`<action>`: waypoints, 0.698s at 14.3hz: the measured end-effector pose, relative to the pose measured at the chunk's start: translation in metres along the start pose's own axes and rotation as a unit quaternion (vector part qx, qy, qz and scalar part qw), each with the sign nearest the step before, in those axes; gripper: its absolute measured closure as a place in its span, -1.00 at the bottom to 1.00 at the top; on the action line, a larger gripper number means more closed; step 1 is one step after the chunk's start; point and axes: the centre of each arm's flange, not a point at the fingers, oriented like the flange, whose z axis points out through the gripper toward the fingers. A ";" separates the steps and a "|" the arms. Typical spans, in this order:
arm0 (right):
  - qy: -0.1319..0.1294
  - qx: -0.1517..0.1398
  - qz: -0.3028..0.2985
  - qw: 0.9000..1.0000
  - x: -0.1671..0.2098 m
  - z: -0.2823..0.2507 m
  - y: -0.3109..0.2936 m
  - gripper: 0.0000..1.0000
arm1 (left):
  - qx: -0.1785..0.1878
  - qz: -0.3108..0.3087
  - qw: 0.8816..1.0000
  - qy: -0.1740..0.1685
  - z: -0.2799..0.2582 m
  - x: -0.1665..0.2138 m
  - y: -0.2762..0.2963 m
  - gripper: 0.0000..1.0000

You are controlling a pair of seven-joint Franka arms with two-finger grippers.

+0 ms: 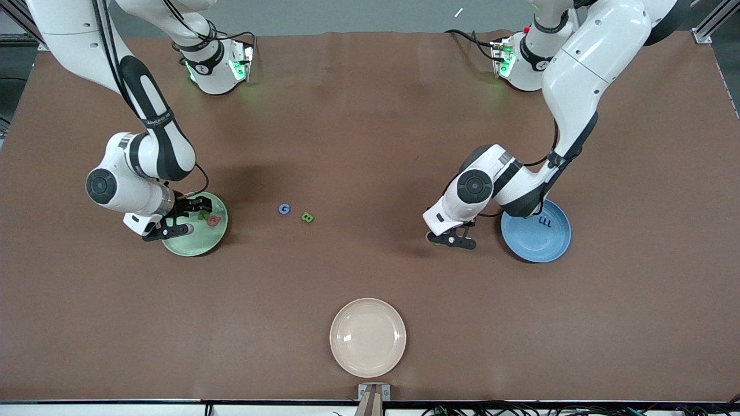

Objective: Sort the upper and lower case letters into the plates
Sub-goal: 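Place the blue x on the blue plate with the left gripper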

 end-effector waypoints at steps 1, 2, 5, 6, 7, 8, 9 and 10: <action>-0.006 0.003 0.009 1.000 0.002 -0.005 -0.002 -0.96 | 0.002 -0.003 1.000 0.003 -0.006 0.002 -0.005 0.49; -0.010 0.005 0.025 1.000 0.004 -0.011 -0.008 -1.00 | 0.008 -0.008 1.000 0.008 -0.016 0.005 -0.014 0.49; -0.009 0.000 0.088 0.996 0.013 -0.031 -0.058 -1.00 | 0.026 -0.017 0.999 0.029 -0.060 0.015 -0.057 0.49; -0.007 -0.003 0.111 0.994 0.014 -0.034 -0.080 -1.00 | 0.031 -0.018 0.999 0.033 -0.071 0.015 -0.074 0.49; -0.005 -0.007 0.132 0.991 0.014 -0.036 -0.103 -1.00 | 0.036 -0.018 0.999 0.033 -0.077 0.013 -0.093 0.49; -0.004 -0.010 0.153 0.988 0.014 -0.036 -0.123 -1.00 | 0.040 -0.016 0.999 0.029 -0.078 0.010 -0.113 0.49; -0.002 -0.012 0.173 0.985 0.013 -0.037 -0.140 -1.00 | 0.043 -0.014 0.999 0.021 -0.075 0.006 -0.133 0.49; 0.002 -0.015 0.192 0.981 0.012 -0.037 -0.155 -1.00 | 0.044 -0.013 0.999 0.013 -0.069 0.002 -0.151 0.49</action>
